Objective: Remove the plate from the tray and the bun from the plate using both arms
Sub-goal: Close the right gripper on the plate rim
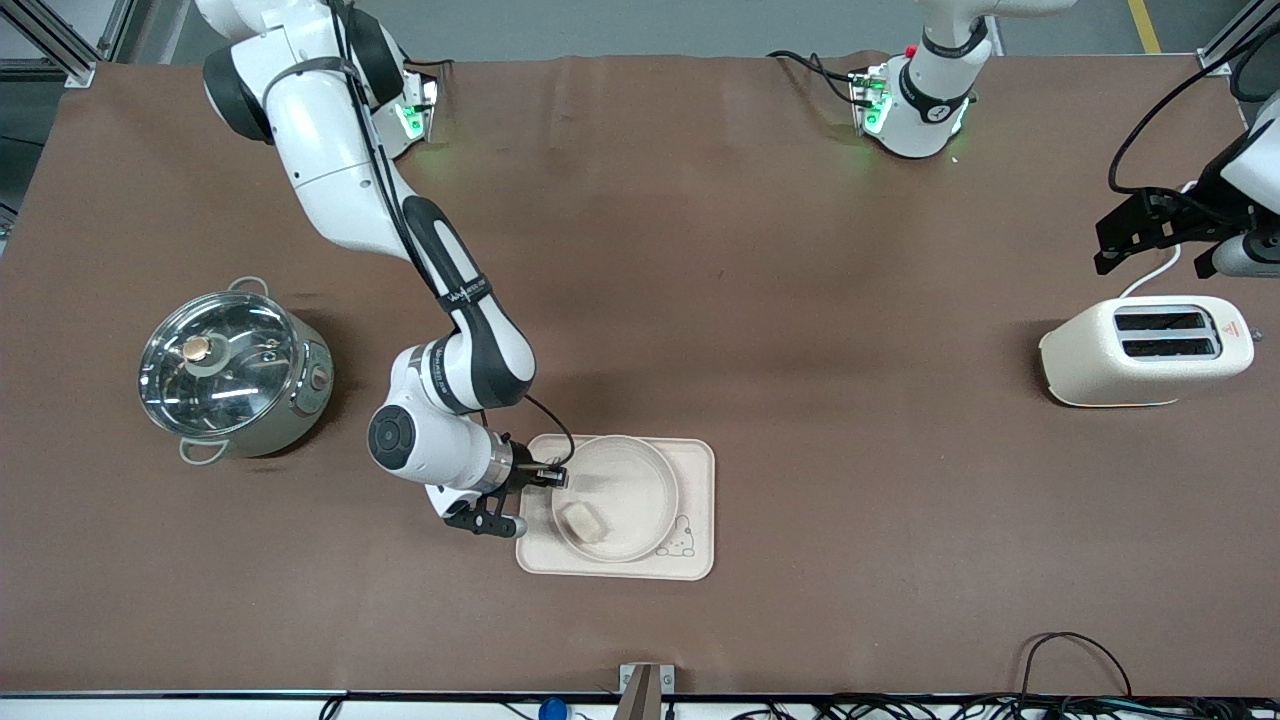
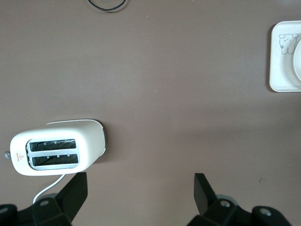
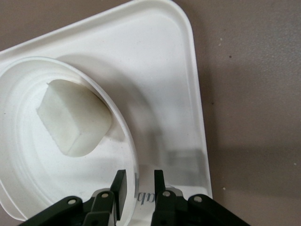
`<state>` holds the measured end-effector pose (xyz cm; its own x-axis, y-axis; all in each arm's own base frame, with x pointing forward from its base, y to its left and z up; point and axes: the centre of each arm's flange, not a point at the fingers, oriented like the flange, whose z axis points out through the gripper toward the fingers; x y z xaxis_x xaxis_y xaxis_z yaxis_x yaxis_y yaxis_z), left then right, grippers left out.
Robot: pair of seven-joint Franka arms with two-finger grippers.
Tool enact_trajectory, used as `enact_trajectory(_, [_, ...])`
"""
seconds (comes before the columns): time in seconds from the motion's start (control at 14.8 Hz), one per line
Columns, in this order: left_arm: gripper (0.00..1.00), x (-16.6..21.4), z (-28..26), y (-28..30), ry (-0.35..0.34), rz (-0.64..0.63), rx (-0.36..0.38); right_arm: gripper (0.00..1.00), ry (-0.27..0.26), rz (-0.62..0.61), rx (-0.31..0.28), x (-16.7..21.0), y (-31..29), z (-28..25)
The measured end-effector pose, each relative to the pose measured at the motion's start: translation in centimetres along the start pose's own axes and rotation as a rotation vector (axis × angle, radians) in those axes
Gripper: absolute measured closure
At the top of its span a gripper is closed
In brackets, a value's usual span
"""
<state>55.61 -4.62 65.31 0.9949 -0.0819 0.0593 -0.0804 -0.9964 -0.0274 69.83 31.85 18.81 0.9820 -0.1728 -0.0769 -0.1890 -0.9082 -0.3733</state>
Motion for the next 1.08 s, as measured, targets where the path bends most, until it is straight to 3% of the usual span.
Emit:
enact_trajectory(0.2, [0.0,0.0,0.0,0.0,0.0,0.0,0.0,0.78,0.0,0.004,-0.001,0.0,0.1,0.0])
enact_trajectory(0.34, [0.0,0.0,0.0,0.0,-0.001,0.0,0.0,0.95,0.0,0.006,-0.001,0.0,0.1,0.0])
enact_trajectory(1.08, [0.0,0.0,0.1,0.0,-0.001,0.0,0.0,0.96,0.025,-0.026,0.017,1.2,-0.5,-2.6])
